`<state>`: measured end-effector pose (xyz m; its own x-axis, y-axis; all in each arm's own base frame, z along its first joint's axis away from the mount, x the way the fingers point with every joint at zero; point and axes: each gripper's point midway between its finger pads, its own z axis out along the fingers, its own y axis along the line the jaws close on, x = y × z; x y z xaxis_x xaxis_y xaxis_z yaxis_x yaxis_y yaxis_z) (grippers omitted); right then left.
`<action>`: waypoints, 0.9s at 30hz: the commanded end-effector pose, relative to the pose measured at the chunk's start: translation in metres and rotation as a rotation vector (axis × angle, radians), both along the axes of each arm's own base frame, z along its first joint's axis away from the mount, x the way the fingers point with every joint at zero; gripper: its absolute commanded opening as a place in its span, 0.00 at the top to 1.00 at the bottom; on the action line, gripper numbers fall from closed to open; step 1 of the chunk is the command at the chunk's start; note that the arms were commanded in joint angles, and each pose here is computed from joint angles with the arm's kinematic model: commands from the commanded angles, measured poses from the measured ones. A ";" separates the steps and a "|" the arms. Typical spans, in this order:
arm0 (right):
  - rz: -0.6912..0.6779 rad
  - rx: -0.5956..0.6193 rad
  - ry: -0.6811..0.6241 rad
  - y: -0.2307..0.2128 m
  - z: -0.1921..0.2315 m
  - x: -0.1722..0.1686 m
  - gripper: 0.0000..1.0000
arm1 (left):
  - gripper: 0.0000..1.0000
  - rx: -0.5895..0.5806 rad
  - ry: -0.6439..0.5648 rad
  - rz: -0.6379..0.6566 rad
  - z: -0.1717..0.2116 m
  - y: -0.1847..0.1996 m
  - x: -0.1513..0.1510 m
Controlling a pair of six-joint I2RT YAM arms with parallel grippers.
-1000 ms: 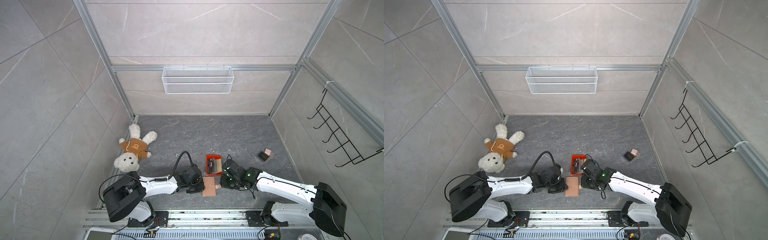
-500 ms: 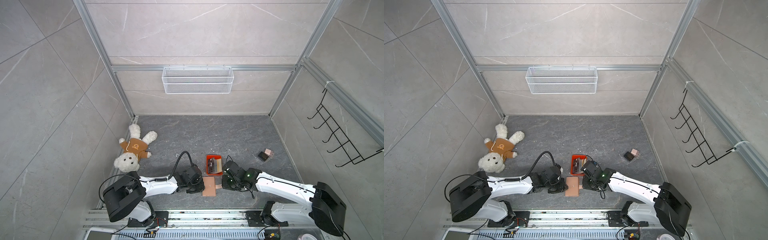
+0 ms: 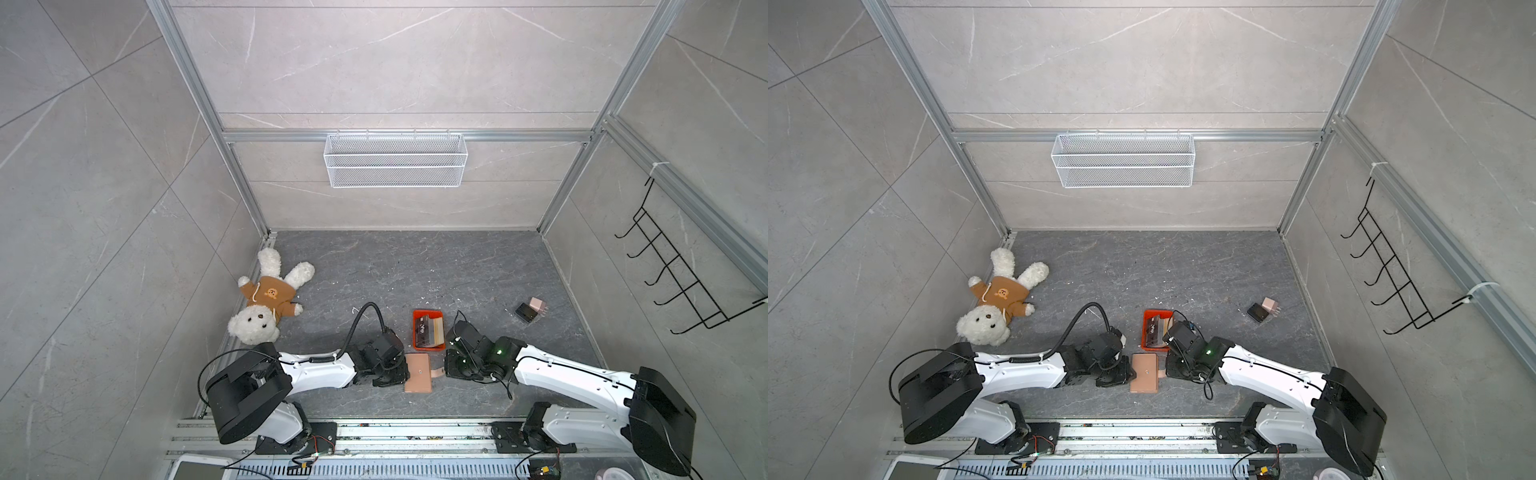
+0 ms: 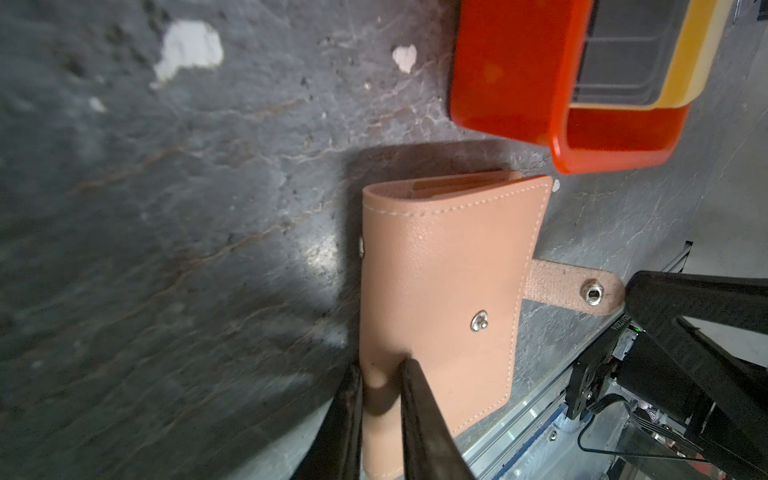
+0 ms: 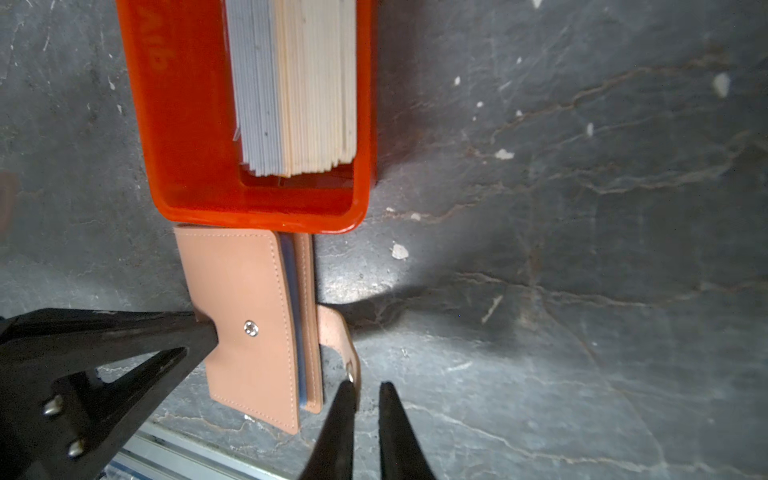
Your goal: Put the credit cards into the card holder
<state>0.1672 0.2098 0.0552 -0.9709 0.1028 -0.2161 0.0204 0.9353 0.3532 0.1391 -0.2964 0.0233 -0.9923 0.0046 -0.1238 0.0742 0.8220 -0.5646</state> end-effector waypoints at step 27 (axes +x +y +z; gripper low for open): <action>0.015 0.008 0.017 0.002 -0.013 -0.002 0.90 | 0.81 0.031 0.038 -0.031 -0.007 0.003 -0.012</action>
